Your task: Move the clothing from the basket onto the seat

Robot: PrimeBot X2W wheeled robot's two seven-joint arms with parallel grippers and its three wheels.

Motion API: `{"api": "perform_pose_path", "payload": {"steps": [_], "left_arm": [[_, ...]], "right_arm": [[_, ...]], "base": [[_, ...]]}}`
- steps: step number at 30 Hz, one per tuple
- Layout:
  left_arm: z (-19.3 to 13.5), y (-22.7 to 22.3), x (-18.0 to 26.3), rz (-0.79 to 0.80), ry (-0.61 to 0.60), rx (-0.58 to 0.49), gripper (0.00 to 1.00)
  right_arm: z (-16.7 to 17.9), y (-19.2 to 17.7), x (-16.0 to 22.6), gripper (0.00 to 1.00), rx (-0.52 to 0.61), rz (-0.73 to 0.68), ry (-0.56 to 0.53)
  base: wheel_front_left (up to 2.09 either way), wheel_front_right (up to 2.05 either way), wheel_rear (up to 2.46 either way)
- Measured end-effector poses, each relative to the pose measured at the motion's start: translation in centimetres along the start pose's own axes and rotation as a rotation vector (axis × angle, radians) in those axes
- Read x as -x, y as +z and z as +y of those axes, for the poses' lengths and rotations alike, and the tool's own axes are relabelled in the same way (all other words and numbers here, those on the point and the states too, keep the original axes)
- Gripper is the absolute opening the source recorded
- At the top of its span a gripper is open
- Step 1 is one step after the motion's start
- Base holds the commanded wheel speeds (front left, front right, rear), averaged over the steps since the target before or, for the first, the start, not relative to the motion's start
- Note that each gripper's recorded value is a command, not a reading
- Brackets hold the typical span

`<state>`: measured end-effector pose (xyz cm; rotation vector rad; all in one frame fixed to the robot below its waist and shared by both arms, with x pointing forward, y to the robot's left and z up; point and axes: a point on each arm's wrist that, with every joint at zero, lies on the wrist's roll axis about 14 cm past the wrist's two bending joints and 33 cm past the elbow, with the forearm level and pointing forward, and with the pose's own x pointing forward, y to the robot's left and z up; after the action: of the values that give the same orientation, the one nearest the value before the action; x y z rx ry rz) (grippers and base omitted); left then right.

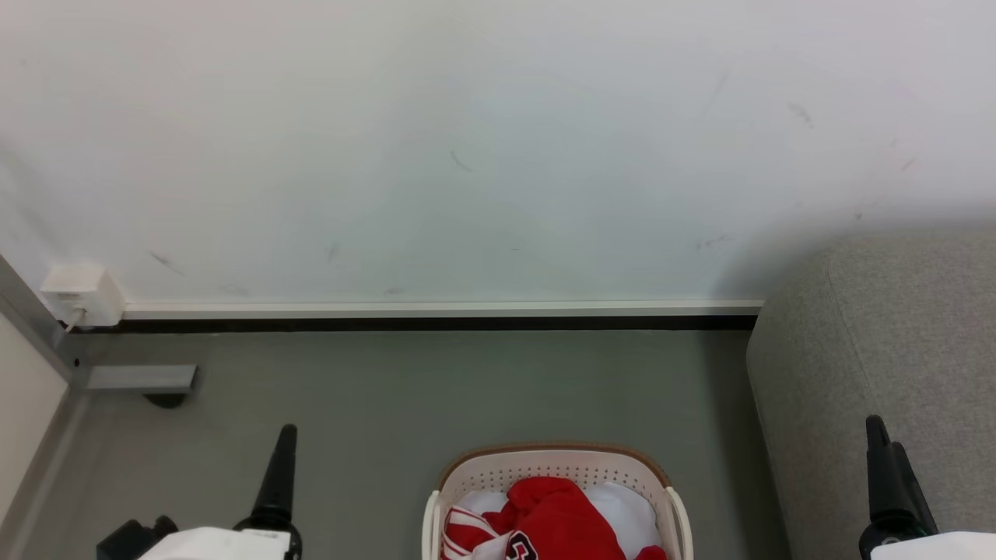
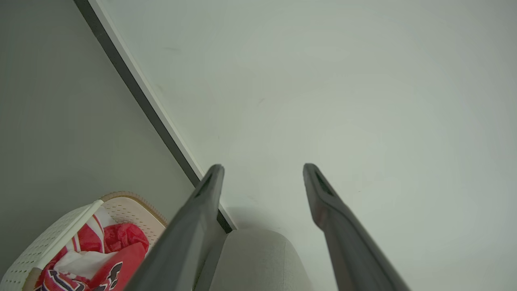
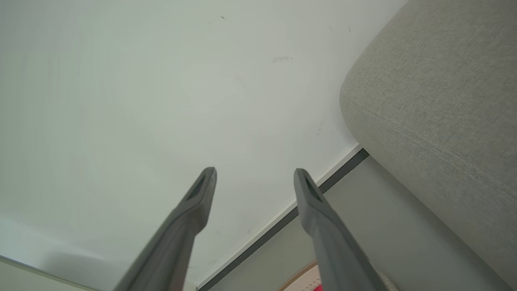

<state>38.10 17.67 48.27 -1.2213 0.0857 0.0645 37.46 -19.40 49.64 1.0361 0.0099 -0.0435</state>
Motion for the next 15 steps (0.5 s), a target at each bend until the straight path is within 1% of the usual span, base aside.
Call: {"api": "perform_pose_path", "payload": {"steps": [9,15], "left_arm": [[-0.7,-0.3,-0.1,-0.005,-0.009,-0.18,1.0],[-1.2,-0.5,-0.1,-0.01,-0.022,-0.301,1.0]], "right_arm": [[0.6,-0.5,0.3,1.0,0.213,0.011,0.026],[1.1,-0.9,0.3,1.0,0.332,0.016,0.048]], "base": [[0.0,0.0,0.0],[0.0,0.0,0.0]]}}
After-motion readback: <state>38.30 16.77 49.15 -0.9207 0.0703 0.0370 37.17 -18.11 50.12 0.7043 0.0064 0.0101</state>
